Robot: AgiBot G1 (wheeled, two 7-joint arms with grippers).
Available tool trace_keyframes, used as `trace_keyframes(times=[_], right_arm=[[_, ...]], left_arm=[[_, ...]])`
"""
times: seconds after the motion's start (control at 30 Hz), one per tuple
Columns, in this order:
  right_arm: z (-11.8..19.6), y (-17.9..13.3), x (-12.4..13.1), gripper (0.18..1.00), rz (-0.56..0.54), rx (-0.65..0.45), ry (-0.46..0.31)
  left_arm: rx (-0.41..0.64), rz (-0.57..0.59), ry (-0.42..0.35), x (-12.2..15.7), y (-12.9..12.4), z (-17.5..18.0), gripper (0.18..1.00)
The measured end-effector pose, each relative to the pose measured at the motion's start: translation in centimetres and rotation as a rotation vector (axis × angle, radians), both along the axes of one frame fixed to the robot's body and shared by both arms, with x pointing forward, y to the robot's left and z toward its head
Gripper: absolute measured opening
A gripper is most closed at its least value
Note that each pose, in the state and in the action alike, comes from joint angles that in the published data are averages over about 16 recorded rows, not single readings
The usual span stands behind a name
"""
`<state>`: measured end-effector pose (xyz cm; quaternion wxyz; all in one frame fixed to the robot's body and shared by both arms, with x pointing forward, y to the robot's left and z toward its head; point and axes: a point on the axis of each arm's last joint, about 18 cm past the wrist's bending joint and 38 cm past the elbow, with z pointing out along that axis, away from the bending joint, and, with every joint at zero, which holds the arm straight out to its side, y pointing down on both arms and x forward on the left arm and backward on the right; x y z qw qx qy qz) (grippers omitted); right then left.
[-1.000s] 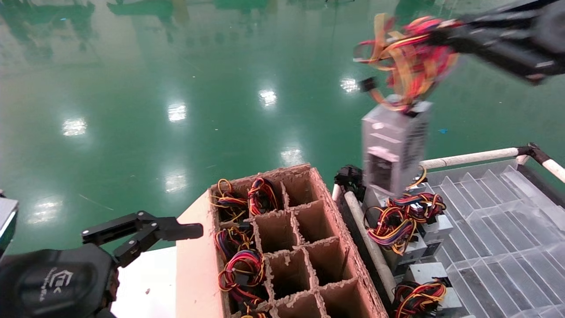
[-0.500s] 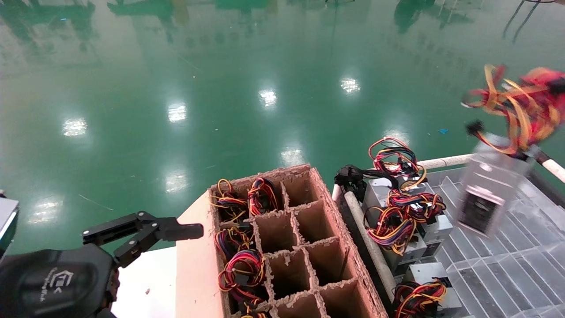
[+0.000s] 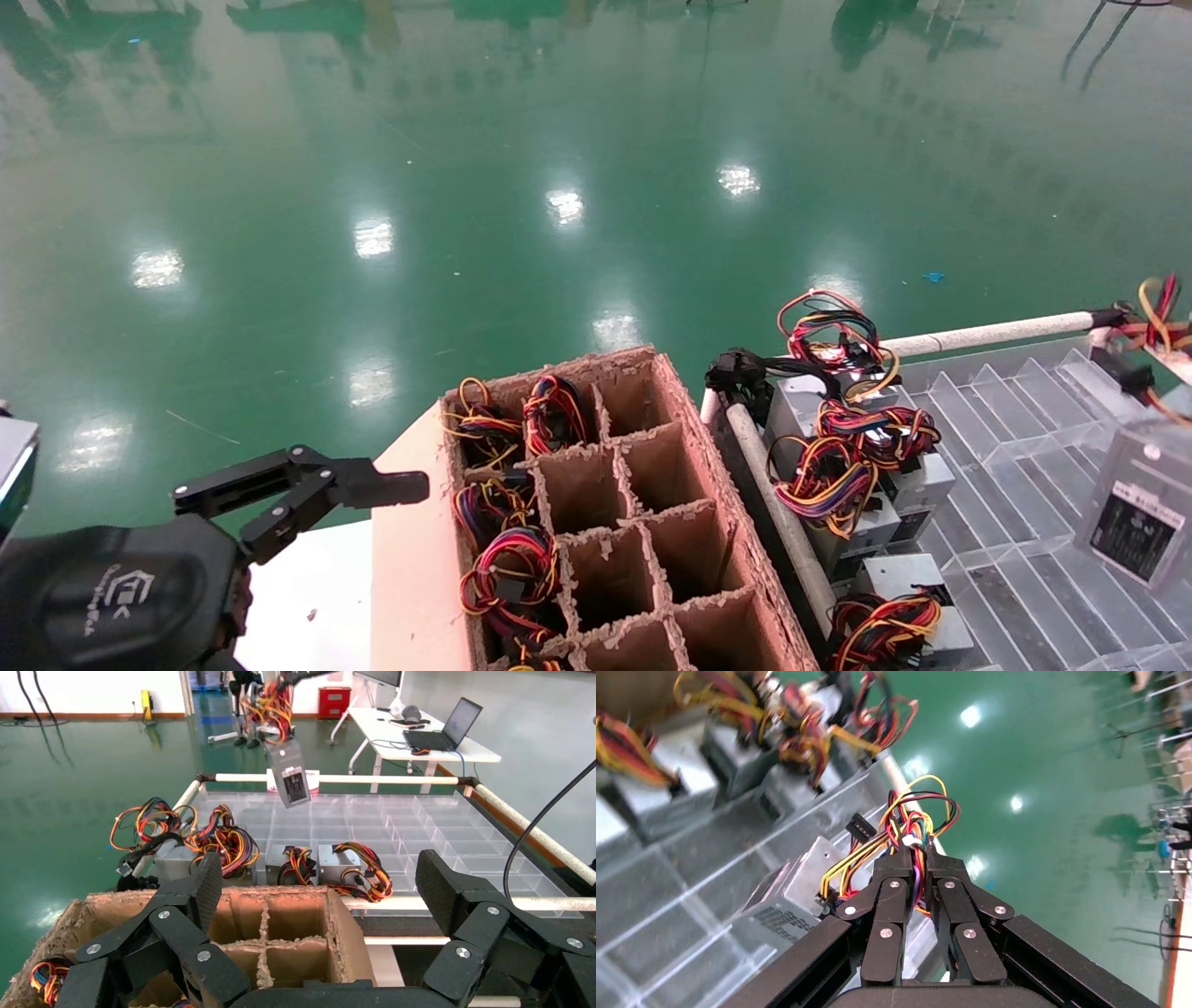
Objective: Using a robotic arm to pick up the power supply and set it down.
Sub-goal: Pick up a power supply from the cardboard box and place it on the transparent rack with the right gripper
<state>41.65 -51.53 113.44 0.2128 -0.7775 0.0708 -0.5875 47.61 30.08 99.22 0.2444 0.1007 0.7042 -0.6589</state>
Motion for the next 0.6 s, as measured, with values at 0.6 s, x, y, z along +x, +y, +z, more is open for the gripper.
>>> trace_keyframes(times=[0.6], right_arm=[[-3.9,1.7,3.6,0.205,0.044,-0.188,0.14]], left_arm=[[0.0,0.0,0.0,0.0,0.0,0.0,1.001]])
